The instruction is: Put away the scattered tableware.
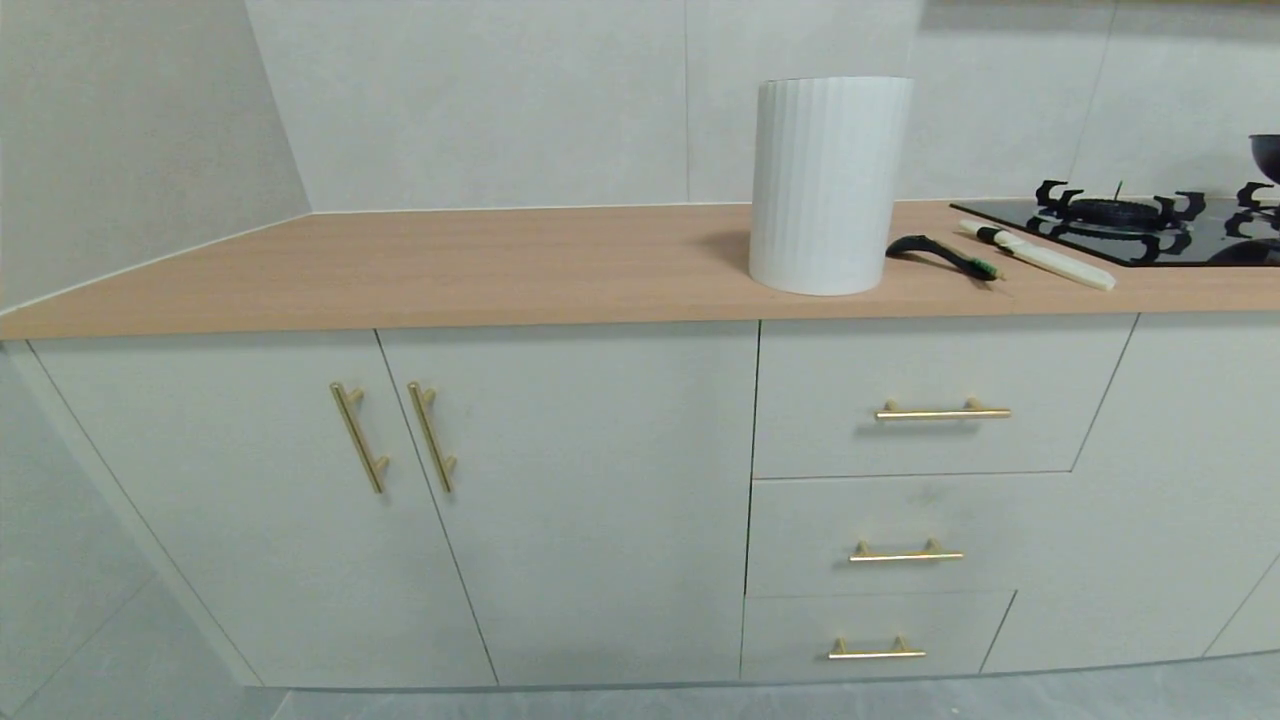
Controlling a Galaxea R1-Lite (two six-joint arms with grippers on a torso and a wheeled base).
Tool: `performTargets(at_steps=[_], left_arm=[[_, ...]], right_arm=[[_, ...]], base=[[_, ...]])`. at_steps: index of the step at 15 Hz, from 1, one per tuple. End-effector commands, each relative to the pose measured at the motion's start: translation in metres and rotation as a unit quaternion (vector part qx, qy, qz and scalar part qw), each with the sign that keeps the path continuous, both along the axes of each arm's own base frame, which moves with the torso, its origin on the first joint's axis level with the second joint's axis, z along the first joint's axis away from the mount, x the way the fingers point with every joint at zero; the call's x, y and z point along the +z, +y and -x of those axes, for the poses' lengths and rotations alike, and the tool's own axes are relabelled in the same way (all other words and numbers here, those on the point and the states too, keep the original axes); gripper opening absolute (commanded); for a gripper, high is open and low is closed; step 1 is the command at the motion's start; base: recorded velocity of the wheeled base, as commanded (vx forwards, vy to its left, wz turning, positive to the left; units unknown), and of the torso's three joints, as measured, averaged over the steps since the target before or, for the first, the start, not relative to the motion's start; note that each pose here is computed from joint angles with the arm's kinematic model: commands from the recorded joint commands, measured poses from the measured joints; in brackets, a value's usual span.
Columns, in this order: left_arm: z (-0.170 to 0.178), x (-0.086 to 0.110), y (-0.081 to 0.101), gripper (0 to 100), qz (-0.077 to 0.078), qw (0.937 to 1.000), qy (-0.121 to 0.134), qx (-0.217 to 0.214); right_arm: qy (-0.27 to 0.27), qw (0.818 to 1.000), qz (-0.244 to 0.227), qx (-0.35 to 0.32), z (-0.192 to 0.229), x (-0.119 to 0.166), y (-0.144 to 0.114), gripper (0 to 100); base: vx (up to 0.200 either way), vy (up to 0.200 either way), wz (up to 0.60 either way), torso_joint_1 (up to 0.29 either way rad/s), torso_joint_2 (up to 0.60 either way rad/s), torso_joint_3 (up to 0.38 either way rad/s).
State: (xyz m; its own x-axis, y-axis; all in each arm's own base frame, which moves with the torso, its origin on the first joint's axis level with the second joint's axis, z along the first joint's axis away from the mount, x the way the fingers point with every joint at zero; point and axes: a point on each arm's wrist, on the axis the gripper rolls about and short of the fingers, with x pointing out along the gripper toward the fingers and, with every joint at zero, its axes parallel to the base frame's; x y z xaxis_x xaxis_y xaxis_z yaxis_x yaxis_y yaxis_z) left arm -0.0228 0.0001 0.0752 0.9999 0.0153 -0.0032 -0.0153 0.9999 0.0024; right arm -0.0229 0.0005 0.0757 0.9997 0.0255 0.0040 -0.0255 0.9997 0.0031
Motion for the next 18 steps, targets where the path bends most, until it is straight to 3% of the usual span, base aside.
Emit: performTargets(at_steps=[1,17,18], left_arm=[[0.000,0.000,0.000,100,0.000,1.0000,0.000,0.001],[0.000,0.000,0.000,100,0.000,1.0000,-0.001,0.001],[0.000,0.000,0.000,100,0.000,1.0000,0.000,0.001]], right_arm=[[0.000,1.000,0.000,0.000,0.000,0.000,0.000,100],[-0.001,1.000,0.005,-0.003,0.000,0.000,0.000,100],[-0.020,1.000,0.001,-0.001,0.003,0.012,0.000,100]], base=[[0.000,-0.200,0.00,0.007,0.00,-0.002],[0.000,0.000,0.00,0.000,0.00,0.000],[0.000,0.000,0.00,0.000,0.00,0.000]])
